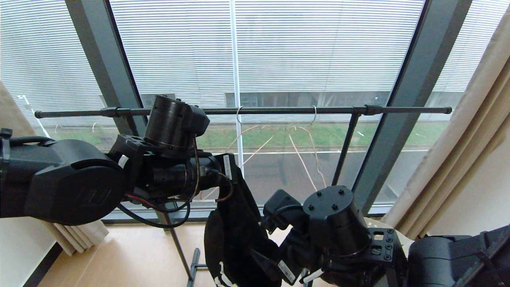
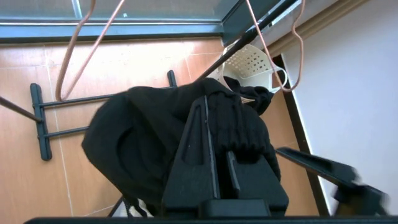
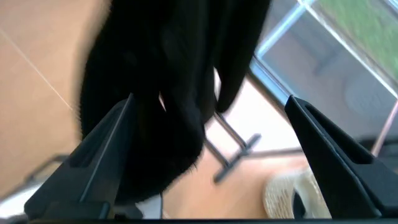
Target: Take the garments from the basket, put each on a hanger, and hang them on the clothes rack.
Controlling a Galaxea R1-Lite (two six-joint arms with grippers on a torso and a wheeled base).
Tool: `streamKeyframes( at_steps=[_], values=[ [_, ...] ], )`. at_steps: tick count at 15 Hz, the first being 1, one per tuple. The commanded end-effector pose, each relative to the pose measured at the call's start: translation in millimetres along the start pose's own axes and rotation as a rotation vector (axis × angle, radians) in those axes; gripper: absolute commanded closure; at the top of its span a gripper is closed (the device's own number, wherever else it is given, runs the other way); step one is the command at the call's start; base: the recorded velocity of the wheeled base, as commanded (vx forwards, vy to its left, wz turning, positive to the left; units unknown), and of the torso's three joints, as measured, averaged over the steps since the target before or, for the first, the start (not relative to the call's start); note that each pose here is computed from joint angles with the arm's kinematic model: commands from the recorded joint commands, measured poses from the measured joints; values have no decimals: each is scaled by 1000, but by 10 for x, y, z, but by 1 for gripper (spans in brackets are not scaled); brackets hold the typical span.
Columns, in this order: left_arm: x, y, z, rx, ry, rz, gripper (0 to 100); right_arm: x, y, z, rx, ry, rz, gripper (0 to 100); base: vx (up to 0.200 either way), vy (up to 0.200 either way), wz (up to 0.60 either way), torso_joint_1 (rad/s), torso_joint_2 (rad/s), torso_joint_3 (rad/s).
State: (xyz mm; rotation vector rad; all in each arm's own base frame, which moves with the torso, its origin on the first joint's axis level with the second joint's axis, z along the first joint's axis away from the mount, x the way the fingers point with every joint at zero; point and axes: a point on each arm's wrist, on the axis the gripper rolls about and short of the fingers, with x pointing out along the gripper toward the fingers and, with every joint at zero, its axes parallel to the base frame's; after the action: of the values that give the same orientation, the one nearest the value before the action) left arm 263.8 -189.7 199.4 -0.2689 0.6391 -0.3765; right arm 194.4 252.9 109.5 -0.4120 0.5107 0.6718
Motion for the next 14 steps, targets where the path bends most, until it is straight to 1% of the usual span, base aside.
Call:
streamKeyframes(
  at_steps=[1,3,5,6,7,9,12,13,14],
  values=[
    [-27,-3,9,-1,-6,-3,100,156,-65,-161,3,73,-27,0,0,0,0,0,0,0],
    [-37,6,-7,1,-2,-2,100,227,-135,-221,15,101,-45,0,0,0,0,0,0,0],
    [-44,19,-31,17,6,0,100,329,-174,-241,26,113,-59,0,0,0,0,0,0,0],
    [-42,25,-42,18,10,2,100,375,-181,-236,34,104,-63,0,0,0,0,0,0,0],
    [-57,35,-48,17,10,2,100,390,-177,-247,38,102,-64,100,0,0,0,0,0,0],
    [-75,50,-65,22,16,1,100,403,-202,-279,42,114,-70,100,0,0,0,0,0,0],
    [-103,118,-111,56,32,7,100,415,-483,-282,94,117,-143,100,0,0,0,0,0,0],
    [-114,157,-119,74,39,8,100,398,-621,-283,119,115,-181,100,0,0,0,0,0,0],
    [-109,245,-133,112,53,20,100,344,-778,-241,148,94,-222,100,0,0,0,0,0,0]
  ],
)
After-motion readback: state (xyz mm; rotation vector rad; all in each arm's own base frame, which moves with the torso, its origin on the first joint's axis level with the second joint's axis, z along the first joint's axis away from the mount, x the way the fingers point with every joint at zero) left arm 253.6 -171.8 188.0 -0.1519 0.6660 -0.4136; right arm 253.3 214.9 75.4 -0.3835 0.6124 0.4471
